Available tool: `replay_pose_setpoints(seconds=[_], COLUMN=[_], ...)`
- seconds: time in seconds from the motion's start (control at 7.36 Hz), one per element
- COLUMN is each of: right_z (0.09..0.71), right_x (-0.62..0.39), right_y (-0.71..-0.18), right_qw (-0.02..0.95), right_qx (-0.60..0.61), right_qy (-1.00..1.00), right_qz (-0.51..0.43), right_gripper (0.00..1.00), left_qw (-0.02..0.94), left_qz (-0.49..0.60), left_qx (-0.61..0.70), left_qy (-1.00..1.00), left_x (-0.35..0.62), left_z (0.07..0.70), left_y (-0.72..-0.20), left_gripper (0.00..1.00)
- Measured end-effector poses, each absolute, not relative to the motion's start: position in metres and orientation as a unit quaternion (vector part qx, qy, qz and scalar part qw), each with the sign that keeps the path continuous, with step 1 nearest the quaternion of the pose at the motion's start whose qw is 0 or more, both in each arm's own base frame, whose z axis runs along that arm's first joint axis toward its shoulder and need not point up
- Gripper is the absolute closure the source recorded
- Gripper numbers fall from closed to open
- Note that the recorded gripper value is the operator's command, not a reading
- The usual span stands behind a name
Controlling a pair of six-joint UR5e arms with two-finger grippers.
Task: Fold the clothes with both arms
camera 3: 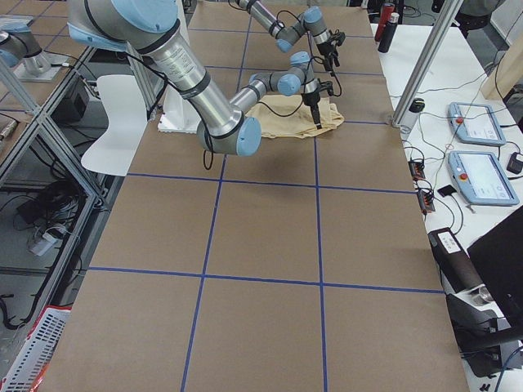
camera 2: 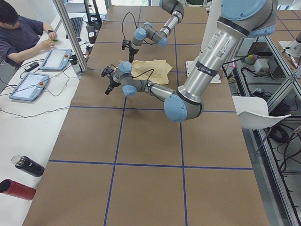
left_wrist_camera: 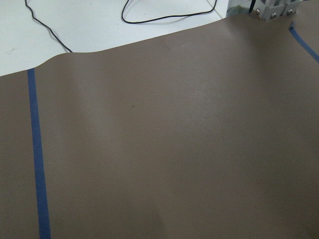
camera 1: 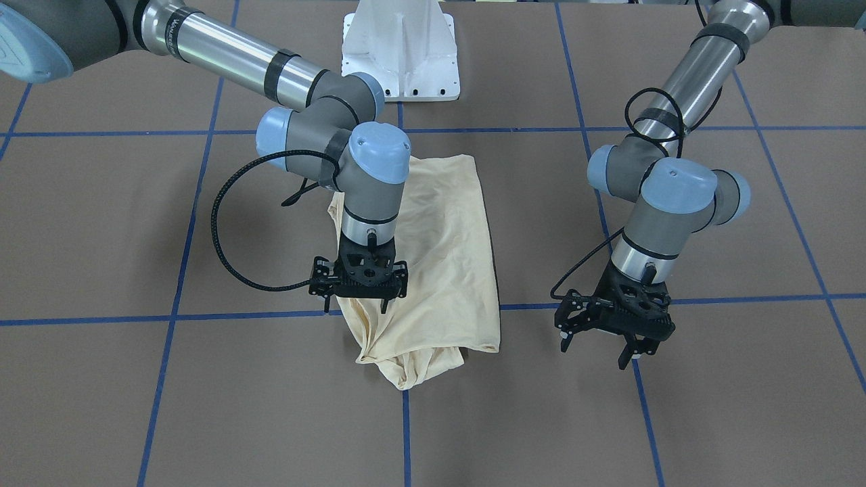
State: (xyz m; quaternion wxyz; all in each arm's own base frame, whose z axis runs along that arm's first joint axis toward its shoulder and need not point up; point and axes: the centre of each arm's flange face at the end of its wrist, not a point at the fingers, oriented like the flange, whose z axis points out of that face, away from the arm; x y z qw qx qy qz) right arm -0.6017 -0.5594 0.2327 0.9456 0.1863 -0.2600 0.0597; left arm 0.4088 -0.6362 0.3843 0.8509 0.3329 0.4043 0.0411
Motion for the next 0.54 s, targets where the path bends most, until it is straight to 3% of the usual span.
replay_pose_setpoints(seconds=[0.54], right_z=[0.278], right_x=[-0.587], right_y=[-0.581], right_qw=[0.966], right_qx=[0.164], right_qy=[-0.199], right_qz=[0.035], right_gripper=[0.0], left_qw=[0.851], left_qz=[0.042], left_qx=[0.333], left_qy=[0.405], left_x=[0.409], left_z=[0.384], left_y=[-0.636], left_gripper=[0.0])
